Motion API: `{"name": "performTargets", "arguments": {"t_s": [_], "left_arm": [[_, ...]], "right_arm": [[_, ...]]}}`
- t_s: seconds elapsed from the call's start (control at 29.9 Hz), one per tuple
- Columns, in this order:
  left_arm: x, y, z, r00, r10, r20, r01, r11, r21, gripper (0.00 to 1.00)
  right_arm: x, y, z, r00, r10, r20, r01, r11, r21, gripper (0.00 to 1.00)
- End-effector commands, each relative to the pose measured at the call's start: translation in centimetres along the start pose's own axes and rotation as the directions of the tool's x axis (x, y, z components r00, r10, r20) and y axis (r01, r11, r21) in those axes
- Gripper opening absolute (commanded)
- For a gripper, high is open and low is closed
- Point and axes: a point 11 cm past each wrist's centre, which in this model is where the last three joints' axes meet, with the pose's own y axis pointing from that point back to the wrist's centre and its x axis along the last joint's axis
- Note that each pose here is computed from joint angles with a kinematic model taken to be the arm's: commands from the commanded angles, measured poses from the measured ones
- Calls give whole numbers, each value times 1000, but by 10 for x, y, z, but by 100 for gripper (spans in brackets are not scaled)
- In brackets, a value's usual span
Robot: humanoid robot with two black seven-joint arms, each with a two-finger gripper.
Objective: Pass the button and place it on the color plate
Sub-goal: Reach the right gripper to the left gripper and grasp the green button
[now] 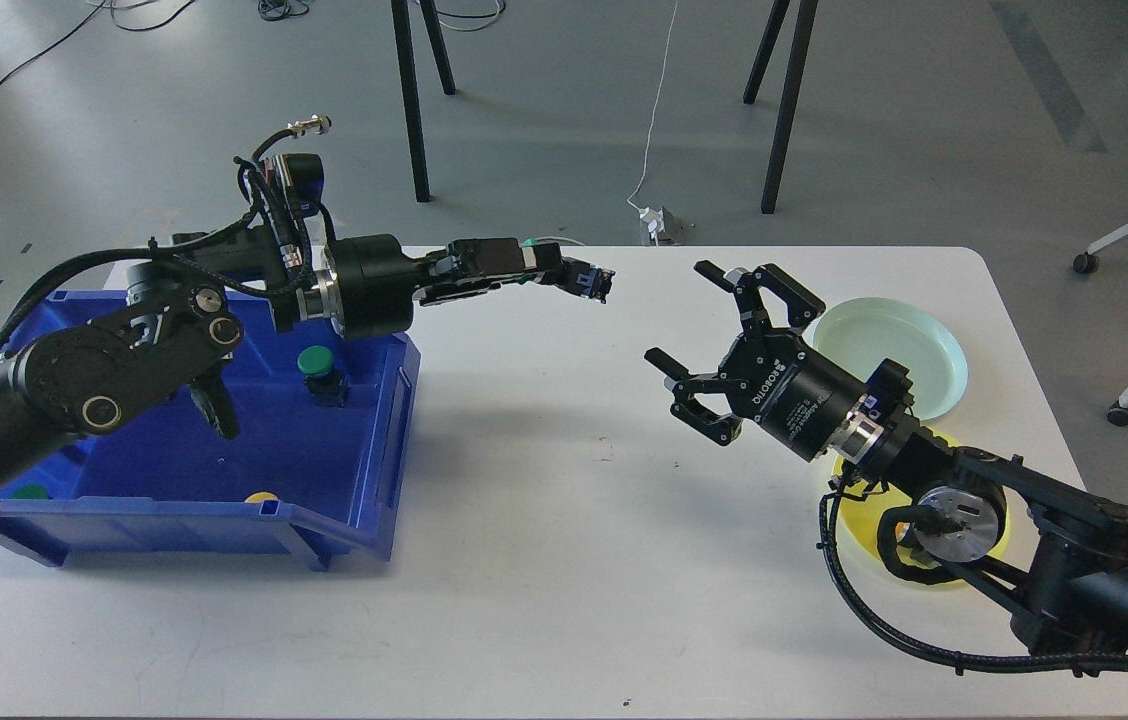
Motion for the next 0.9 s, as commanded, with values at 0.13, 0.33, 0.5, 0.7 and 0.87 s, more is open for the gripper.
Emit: {"name": "performTargets", "arguments": {"t_s": [0.13, 0.33, 0.5, 0.7, 0.87], "left_arm": [[0, 1, -1, 1000, -3, 7, 3, 1000, 6, 11], [1, 1, -1, 1000, -8, 23, 8, 1000, 13, 12], [0, 1, -1, 1000, -8, 21, 8, 1000, 13, 12], [0, 1, -1, 1000, -10, 21, 9, 1000, 14, 12], [0, 1, -1, 1000, -10, 21, 9, 1000, 14, 12]], "right_arm": [[-1, -13, 1, 1000, 0, 28, 0, 1000, -14, 96], [-4, -24, -3, 999, -7, 34, 7, 1000, -1, 96], [-7, -34, 4, 1000, -22, 19, 22, 999, -35, 96], [-14, -46, 11, 999, -35, 34, 37, 999, -33, 96], [-16, -55, 9, 999, -41, 36, 41, 999, -22, 96]]}}
